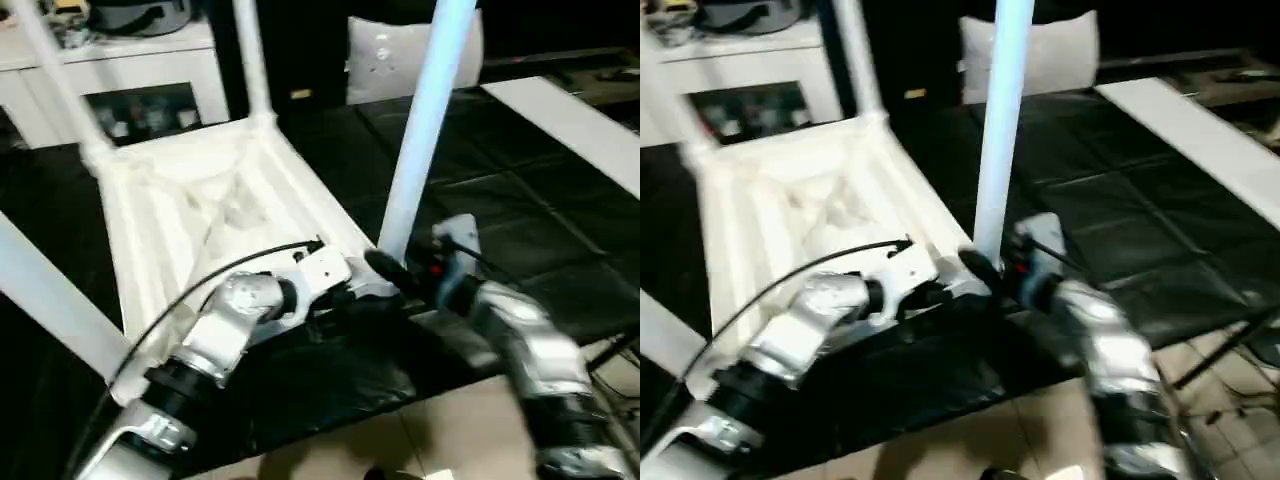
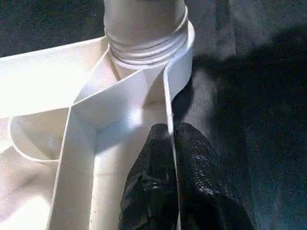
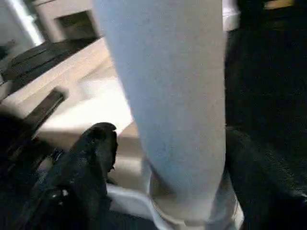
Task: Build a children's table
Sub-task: Rotate leg to tighten
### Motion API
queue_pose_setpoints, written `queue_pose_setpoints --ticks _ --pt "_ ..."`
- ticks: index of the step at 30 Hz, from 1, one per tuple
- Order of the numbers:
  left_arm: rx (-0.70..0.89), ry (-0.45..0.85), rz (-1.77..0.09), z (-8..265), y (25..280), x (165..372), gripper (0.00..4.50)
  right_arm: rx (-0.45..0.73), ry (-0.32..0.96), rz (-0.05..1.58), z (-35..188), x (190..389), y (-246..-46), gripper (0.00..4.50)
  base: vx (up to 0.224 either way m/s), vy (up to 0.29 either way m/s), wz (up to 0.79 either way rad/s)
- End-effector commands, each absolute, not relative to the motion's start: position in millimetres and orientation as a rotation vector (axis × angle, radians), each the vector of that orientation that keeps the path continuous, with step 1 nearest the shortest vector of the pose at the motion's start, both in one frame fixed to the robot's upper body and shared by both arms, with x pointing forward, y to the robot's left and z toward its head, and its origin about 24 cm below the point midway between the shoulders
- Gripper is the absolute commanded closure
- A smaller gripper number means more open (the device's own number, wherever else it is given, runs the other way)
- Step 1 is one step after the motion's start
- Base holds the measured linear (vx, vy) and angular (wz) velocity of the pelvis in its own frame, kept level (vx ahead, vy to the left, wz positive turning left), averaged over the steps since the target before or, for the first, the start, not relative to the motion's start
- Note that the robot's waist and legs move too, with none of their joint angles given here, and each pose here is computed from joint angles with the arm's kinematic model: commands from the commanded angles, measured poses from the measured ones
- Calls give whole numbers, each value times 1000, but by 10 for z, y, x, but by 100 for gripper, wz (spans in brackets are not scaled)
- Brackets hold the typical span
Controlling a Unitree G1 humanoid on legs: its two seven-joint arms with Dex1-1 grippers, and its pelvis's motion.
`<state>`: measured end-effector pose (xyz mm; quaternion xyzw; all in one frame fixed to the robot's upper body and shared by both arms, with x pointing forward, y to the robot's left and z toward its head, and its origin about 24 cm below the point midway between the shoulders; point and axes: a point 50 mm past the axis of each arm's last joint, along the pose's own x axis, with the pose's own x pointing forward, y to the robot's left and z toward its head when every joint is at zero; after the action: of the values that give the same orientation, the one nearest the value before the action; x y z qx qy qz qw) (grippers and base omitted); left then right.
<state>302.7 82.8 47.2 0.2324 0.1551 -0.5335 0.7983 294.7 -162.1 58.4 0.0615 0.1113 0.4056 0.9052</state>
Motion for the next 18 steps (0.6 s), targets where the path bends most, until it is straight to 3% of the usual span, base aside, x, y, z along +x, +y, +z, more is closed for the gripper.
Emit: queue_pose_setpoints --ticks 1,6,8,10,11,18 --pt "539 304 -1212 490 849 3014 450 113 204 916 663 2918 -1620 50 0 0 0" --pt "574 289 -1336 490 927 2966 450 28 208 969 717 2906 -1768 22 0 0 0" --pt "657 290 -1510 492 978 2892 450 -28 234 1125 766 2866 -1807 22 0 0 0" --pt "664 286 -1523 492 979 2888 450 -23 241 1142 767 2858 -1807 22 0 0 0" --pt "675 294 -1580 494 987 2855 450 -16 270 1213 763 2822 -1784 48 0 0 0" --pt "714 304 -1764 484 990 2738 450 -4 374 1391 675 2713 -1706 104 0 0 0"
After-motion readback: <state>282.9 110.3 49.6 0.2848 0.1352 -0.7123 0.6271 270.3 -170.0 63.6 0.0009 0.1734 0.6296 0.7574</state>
